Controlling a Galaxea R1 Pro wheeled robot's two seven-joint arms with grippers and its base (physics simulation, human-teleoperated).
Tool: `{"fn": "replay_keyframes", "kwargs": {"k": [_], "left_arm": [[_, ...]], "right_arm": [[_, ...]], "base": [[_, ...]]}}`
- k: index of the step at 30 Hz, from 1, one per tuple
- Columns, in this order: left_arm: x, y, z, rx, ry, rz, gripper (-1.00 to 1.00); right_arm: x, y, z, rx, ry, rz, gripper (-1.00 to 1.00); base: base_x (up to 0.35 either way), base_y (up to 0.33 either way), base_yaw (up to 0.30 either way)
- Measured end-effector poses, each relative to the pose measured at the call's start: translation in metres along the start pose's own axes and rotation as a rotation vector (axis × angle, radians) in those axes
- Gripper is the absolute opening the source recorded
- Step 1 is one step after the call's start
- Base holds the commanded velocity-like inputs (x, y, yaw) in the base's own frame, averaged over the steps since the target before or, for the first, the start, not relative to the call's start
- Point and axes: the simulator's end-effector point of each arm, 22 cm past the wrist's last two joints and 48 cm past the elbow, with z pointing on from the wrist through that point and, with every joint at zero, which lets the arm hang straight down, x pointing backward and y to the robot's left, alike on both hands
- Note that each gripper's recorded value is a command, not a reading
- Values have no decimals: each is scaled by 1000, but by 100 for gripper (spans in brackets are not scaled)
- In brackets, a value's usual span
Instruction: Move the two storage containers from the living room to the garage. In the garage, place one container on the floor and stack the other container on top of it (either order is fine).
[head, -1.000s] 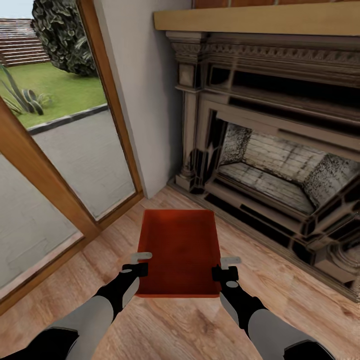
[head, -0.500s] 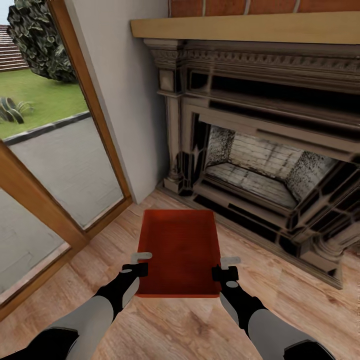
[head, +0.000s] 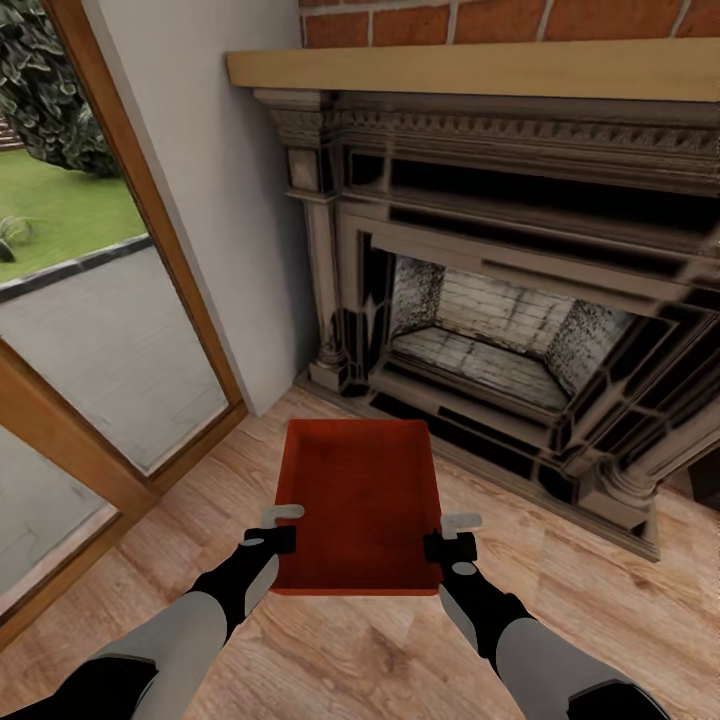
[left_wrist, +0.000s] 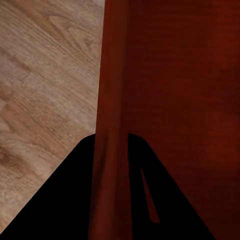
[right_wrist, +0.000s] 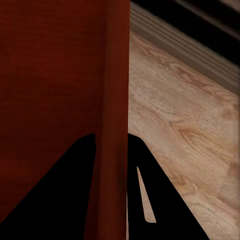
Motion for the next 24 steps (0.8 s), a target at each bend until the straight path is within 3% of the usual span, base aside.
{"fn": "replay_keyframes", "kwargs": {"k": [24], "left_arm": [[-18, 0, -10, 1, -33, -3, -100]], "right_arm": [[-19, -3, -7, 3, -33, 2, -100]], "base": [[0, 0, -1]]}}
